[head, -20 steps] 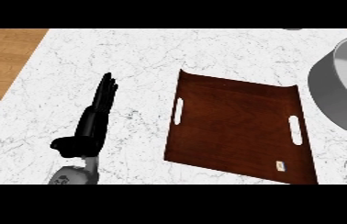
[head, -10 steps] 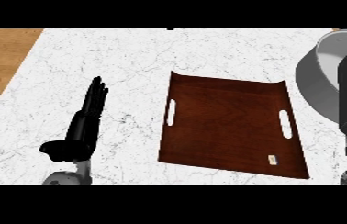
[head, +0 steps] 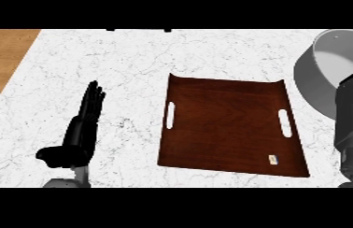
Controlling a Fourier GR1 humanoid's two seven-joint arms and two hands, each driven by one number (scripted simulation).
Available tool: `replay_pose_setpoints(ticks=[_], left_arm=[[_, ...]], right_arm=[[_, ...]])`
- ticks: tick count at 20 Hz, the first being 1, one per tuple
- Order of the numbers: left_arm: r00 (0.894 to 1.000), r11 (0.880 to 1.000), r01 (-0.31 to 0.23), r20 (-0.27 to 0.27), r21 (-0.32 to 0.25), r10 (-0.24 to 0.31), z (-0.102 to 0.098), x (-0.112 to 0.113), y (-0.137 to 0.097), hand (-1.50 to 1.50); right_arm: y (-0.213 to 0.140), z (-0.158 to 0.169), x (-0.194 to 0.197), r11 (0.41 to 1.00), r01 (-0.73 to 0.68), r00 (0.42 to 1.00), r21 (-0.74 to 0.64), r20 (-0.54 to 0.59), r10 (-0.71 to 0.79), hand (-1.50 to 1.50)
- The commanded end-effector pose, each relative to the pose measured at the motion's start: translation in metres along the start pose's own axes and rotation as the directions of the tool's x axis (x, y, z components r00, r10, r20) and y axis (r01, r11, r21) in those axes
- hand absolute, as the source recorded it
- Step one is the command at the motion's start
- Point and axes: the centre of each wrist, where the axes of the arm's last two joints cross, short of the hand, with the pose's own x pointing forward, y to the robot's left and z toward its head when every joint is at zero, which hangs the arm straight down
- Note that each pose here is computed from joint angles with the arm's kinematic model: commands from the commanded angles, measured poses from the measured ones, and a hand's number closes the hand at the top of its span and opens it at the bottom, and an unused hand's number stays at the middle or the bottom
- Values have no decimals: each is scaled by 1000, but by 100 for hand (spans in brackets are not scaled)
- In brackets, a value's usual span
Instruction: Pick the bell pepper from the tray and place it in the pot
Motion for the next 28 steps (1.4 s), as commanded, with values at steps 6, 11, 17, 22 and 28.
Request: replay_pose_setpoints(ticks=[6, 11, 17, 22, 28], left_arm=[[1000, 1000, -4, -2, 12, 4, 7, -12, 1, 0], [1000, 1000, -4, -10, -1, 4, -4, 7, -1, 0], [1000, 1000, -16, -14, 4, 16, 4, 2, 0, 0], [1000, 1000, -12, -15, 21, 12, 3, 5, -6, 0], [1000, 1000, 1, -20, 23, -1, 5, -5, 9, 0]], right_arm=[[43, 7, -26, 969, 138, 939, 206, -340, -61, -150], [26, 11, -32, 900, 436, 878, -16, -214, -429, -150], [15, 3, -50, 666, 698, 670, -263, -87, -737, -150], [35, 8, -77, 569, 739, 577, -360, -97, -811, -150], [48, -4, -108, 517, 750, 543, -412, -61, -837, -150]])
